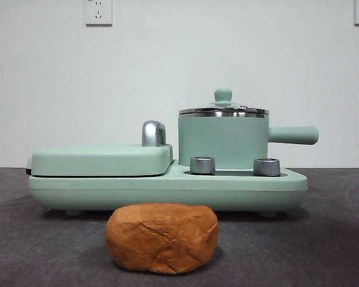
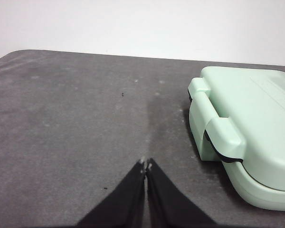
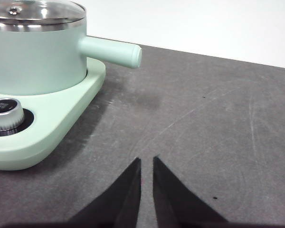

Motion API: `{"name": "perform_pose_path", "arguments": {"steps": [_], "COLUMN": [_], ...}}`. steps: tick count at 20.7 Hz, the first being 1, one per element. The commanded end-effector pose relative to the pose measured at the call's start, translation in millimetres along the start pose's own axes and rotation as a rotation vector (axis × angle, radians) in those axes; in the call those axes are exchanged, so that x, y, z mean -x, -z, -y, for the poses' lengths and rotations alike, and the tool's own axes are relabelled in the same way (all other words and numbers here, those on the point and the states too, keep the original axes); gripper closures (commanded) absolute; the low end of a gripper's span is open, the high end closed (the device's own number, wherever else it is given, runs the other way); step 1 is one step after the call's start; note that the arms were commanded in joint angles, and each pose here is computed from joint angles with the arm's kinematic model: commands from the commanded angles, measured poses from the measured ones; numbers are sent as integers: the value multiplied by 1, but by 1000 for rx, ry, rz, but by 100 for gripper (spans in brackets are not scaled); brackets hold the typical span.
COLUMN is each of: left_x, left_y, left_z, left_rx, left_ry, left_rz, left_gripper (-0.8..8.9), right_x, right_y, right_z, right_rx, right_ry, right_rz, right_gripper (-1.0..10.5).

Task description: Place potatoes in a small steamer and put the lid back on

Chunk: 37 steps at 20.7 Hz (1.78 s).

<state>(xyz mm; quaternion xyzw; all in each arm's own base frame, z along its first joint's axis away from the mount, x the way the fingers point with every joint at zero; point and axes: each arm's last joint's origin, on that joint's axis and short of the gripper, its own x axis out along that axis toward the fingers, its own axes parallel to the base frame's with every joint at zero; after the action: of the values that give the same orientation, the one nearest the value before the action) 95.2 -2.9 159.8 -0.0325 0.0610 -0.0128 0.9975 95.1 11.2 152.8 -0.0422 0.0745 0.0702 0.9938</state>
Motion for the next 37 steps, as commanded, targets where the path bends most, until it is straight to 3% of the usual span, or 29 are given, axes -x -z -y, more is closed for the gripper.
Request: {"name": "perform_pose_path", "arguments": {"steps": [1, 6, 13, 19, 22, 28, 32, 37], "left_x": [-2, -2, -2, -1, 3, 11, 16, 17], "left_y": [5, 5, 4, -4, -18, -47, -73, -105], "left_z": [0, 0, 0, 1, 2, 5, 8, 13], "left_rx": [30, 123, 303, 360, 327, 274, 269, 187], "left_ry": [0, 1, 2, 37, 73, 76, 111, 193], "left_rz": [-3, -2, 5, 82, 132, 100, 50, -32], "left_gripper": [808, 808, 808, 808, 806, 805, 805, 805], "right_x": [0, 0, 0, 1, 2, 11, 22, 34], "right_y": [0, 0, -5, -9, -14, -33, -56, -87], "right_z": [0, 0, 1, 2, 2, 3, 5, 6], "right_rx": [0, -13, -218, -281, -353, -414, -416, -370], "right_ry": [0, 4, 32, 29, 24, 15, 8, -2], "right_rz": [10, 13, 69, 98, 111, 122, 123, 89], "right_gripper": [908, 908, 908, 940, 939, 939, 939, 939]}}
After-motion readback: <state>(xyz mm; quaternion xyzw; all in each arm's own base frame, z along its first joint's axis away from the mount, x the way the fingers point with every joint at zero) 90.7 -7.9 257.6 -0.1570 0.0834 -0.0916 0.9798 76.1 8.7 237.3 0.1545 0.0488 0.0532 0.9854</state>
